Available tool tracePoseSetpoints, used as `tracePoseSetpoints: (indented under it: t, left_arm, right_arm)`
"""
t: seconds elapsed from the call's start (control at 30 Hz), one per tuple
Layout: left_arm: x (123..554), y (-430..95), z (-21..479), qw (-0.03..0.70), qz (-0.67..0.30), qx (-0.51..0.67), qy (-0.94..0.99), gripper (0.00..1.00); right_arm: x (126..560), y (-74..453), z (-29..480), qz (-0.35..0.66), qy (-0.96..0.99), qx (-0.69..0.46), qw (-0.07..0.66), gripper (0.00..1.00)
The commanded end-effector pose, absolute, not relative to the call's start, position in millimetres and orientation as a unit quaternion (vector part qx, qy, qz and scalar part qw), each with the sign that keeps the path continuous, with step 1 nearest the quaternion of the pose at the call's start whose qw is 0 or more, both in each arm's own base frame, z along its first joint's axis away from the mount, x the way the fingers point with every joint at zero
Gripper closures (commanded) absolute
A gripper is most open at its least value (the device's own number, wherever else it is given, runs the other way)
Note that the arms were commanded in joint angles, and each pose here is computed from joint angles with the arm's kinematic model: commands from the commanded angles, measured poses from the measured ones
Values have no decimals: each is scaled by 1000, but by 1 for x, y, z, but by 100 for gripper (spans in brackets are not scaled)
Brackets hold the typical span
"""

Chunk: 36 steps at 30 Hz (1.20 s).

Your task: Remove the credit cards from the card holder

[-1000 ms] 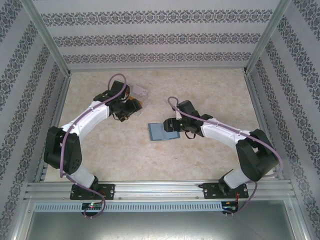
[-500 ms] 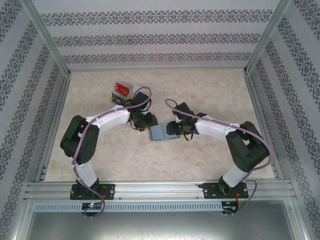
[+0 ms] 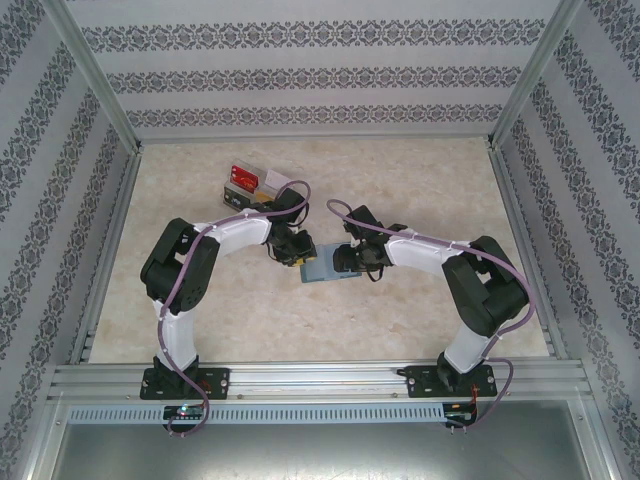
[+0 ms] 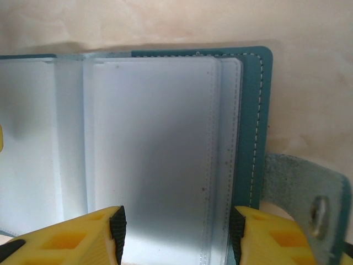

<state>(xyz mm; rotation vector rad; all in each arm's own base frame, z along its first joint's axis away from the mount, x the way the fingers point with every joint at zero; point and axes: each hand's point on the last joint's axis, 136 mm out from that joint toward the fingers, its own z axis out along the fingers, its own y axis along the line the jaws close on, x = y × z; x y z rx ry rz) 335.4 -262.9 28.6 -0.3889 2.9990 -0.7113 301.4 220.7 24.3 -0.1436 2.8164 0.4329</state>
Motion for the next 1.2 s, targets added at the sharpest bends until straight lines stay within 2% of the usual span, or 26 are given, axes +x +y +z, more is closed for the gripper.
tracePoseSetpoints:
  t: [0.0,0.1,0.2,0.37,0.47,0.6,0.7,0.93,1.0,1.03,1.13,1.17]
  left_arm:
    - [332,-266,24,6,-223,-121,967,73]
    - [332,-269,20,-2,-230,-122,965,74]
    - [331,-274,17,-11,-239,-122,963,78]
    - [331,-276,16,-15,-244,-117,962,84]
    - [331,-278,17,-18,-248,-111,962,86]
    - [335,-276,28,-7,-253,-111,961,82]
    - [343,-266,53,25,-260,-116,958,72]
    - [358,-212,119,124,-229,-129,957,38]
    - [362,-184,133,161,-213,-150,952,28]
    - [363,-170,139,178,-205,-162,949,26]
    - [361,-120,148,223,-164,-200,940,16]
    - [359,-102,152,242,-141,-212,936,11]
  right_arm:
    - [301,225,22,145,979,-53,135,48]
    - [300,229,20,154,978,-56,127,51]
    - [299,236,20,171,976,-62,122,63]
    - [299,247,29,201,969,-74,126,75]
    - [298,254,35,222,963,-82,126,79]
    - [300,254,47,228,960,-81,141,77]
    - [302,244,66,207,960,-71,176,67]
    - [312,215,121,163,946,-53,275,36]
    - [319,200,141,141,937,-42,315,24]
    - [321,194,148,135,933,-40,330,21]
    - [335,161,175,89,914,-16,395,4]
    - [339,149,182,76,909,-7,411,2]
